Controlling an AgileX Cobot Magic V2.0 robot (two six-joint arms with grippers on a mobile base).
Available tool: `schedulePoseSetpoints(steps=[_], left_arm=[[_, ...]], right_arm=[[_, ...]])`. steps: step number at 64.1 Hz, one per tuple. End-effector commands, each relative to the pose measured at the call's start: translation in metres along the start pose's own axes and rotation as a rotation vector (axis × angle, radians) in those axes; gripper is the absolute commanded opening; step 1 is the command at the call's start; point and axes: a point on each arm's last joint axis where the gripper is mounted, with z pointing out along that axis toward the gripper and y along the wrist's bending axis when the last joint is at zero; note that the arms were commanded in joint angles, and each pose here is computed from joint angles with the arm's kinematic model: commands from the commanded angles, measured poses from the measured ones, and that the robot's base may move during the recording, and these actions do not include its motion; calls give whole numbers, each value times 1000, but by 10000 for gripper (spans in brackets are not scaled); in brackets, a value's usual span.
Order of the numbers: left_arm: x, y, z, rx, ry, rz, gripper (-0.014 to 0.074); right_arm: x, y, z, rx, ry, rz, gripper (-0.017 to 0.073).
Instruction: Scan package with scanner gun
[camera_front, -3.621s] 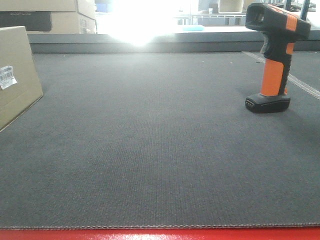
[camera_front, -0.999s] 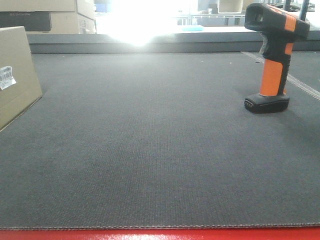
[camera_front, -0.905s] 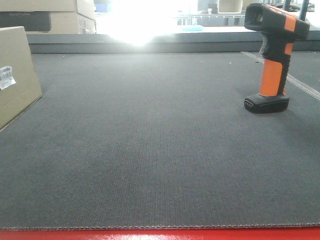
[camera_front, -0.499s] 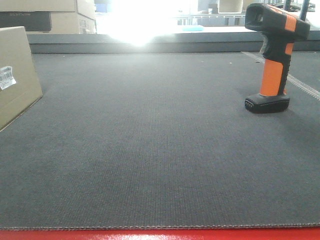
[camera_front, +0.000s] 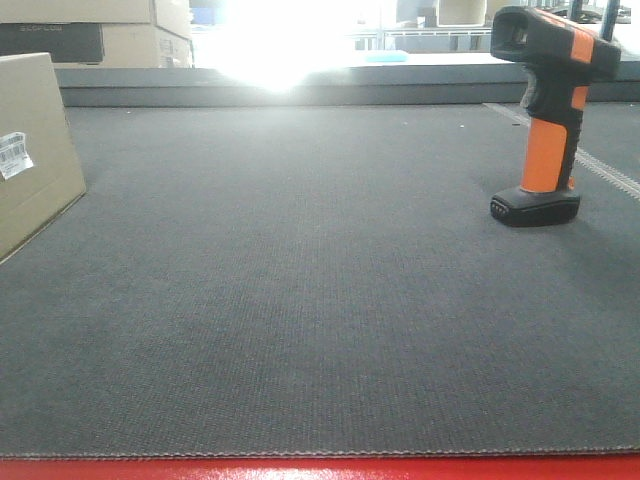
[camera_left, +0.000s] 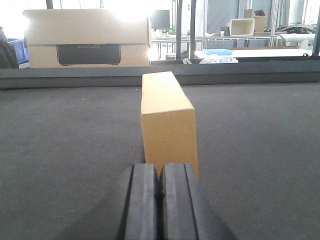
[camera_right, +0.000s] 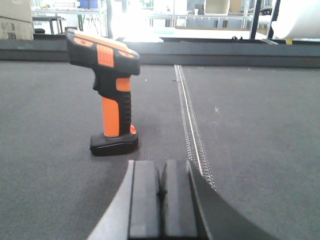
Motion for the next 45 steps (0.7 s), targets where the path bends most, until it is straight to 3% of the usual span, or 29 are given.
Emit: schedulePoseSetpoints(steps=[1, 45], left_arm=[[-2, 0, -1, -7, -24, -7, -111], [-2, 0, -1, -7, -24, -7, -111]], right_arm=[[1, 0, 0, 2, 2, -7, -165], [-2, 0, 0, 6, -28, -9, -165]])
